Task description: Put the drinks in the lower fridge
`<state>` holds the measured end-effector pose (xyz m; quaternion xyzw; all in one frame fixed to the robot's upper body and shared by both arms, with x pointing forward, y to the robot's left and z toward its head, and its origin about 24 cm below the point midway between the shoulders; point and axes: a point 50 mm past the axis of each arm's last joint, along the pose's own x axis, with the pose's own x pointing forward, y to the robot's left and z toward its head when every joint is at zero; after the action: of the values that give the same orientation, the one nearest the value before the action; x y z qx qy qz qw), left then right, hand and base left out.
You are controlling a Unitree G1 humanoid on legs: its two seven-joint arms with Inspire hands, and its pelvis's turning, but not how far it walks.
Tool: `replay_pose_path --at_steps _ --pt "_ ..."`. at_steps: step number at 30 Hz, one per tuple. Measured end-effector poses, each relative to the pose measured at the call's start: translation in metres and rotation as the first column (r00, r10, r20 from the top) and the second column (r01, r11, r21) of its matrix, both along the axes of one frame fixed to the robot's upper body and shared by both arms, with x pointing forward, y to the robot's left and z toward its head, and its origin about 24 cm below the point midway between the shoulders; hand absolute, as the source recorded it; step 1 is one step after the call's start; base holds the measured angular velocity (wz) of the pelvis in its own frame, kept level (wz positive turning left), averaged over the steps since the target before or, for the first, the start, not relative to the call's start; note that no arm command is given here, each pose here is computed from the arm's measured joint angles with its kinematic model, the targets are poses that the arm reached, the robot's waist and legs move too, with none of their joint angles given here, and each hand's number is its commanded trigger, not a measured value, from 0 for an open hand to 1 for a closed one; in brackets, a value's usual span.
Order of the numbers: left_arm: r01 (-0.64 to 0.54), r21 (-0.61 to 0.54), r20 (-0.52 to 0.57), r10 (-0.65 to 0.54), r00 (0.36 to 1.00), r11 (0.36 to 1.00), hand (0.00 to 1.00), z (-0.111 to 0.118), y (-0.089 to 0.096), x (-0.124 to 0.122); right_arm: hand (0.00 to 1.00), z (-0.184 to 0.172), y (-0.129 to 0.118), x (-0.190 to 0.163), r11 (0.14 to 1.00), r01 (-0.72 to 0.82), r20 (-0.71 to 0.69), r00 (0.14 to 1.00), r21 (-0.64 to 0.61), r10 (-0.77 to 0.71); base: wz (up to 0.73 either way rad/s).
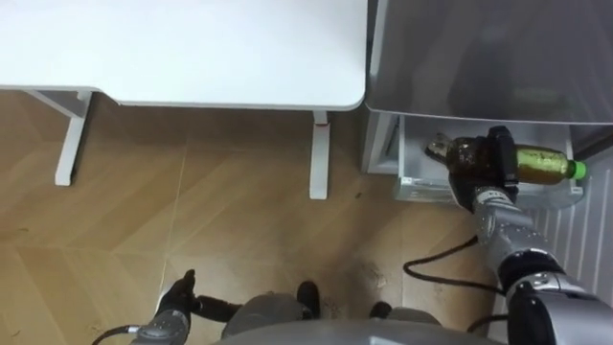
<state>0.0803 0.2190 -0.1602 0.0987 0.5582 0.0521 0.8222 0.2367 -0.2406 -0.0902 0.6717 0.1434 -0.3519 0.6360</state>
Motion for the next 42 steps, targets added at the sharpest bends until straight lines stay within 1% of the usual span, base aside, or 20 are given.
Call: replay_pose_path --at_steps 4,6,11,24,25,26,27,28,42 --pt "0.005 -0.007 -0.003 -0.005 1.0 1.0 0.0 0.0 0.0 0.004 1.0 0.005 -0.01 0.004 1.0 0.01 0.0 1.0 -0.013 -0.01 0.12" --pt "0.0 -0.021 -0.005 0.0 1.0 1.0 0.0 0.0 0.001 0.003 1.0 0.008 -0.018 0.008 0.999 0.043 0.0 0.999 -0.006 -0.043 0.06" --pt "0.007 -0.018 0.001 -0.007 1.0 1.0 0.0 0.001 0.002 0.006 1.0 0.011 -0.028 0.007 0.998 0.063 -0.003 0.998 -0.022 -0.063 0.01" --pt "0.01 -0.008 -0.017 -0.01 1.0 1.0 0.0 0.001 0.003 0.006 1.0 0.013 -0.034 0.011 0.998 0.04 -0.034 0.999 -0.042 -0.041 0.01" --pt "0.009 -0.006 -0.017 -0.009 1.0 1.0 0.0 0.001 0.003 0.006 0.68 0.014 -0.035 0.011 0.998 0.039 -0.034 0.999 -0.043 -0.041 0.0" --pt "0.009 -0.003 -0.017 -0.009 1.0 1.0 0.0 0.001 0.004 0.006 0.47 0.014 -0.035 0.011 0.998 0.039 -0.034 0.999 -0.045 -0.04 0.0" --pt "0.008 -0.001 -0.017 -0.008 1.0 1.0 0.0 0.001 0.004 0.006 0.18 0.015 -0.036 0.012 0.998 0.039 -0.034 0.999 -0.046 -0.04 0.0" --pt "0.008 -0.001 -0.017 -0.008 1.0 1.0 0.0 0.001 0.004 0.006 0.0 0.015 -0.036 0.012 0.998 0.039 -0.034 0.999 -0.047 -0.041 0.0" --pt "0.01 0.001 -0.013 -0.01 1.0 1.0 0.0 0.002 0.004 0.008 0.0 0.017 -0.04 0.013 0.998 0.047 -0.059 0.997 -0.047 -0.05 0.02"
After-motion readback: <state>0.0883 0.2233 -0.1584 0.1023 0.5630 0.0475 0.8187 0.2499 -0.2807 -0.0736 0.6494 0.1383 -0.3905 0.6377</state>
